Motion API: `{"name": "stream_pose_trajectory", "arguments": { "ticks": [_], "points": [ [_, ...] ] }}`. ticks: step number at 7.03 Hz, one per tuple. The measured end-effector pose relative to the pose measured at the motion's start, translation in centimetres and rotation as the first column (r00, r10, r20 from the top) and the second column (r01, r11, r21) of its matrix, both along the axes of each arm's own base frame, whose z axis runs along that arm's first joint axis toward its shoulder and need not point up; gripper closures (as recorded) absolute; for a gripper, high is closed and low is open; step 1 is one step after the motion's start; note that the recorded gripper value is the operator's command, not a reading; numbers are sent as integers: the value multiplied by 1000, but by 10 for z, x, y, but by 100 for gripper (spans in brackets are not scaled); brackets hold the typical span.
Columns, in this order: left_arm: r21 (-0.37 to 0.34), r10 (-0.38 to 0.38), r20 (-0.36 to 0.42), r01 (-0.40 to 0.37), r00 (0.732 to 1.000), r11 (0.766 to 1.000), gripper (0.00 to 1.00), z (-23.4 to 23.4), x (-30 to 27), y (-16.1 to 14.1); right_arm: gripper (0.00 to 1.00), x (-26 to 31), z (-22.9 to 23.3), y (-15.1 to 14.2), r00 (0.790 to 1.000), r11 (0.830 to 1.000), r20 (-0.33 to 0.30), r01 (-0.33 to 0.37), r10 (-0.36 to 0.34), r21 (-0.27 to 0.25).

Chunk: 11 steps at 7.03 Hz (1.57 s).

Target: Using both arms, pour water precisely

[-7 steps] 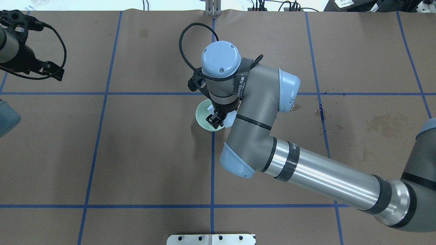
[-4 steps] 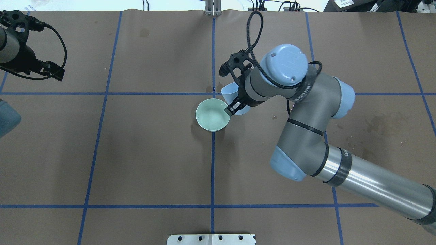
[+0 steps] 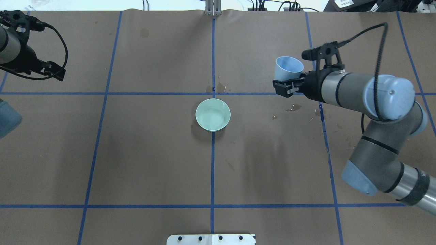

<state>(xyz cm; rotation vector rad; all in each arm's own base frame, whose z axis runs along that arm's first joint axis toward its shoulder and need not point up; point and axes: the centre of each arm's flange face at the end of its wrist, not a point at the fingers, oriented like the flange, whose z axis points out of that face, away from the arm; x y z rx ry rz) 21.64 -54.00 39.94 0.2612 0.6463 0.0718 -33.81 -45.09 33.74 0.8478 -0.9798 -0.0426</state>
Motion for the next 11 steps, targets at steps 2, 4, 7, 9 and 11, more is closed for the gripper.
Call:
{"name": "stream_pose_trajectory", "arguments": {
  "ticks": [2,4,7,9,11],
  "points": [
    [4,-1,-3,1,1000,1000,0,-3,0,1,100,68,100,22,980,982,-64,-190,189,-11],
    [12,-2,-8,2,1000,1000,0,-7,-2,2,100,125,195,46,917,926,-175,-373,358,-57],
    [4,-22,-21,22,1000,1000,0,-13,1,4,100,157,319,61,818,829,-239,-554,524,-75],
    [0,-25,-23,25,999,1000,0,-13,3,5,100,151,350,76,820,833,-218,-551,529,-52],
    [-1,-23,-22,23,999,1000,0,-13,5,5,100,129,349,90,840,853,-194,-522,507,-31]
  ]
}}
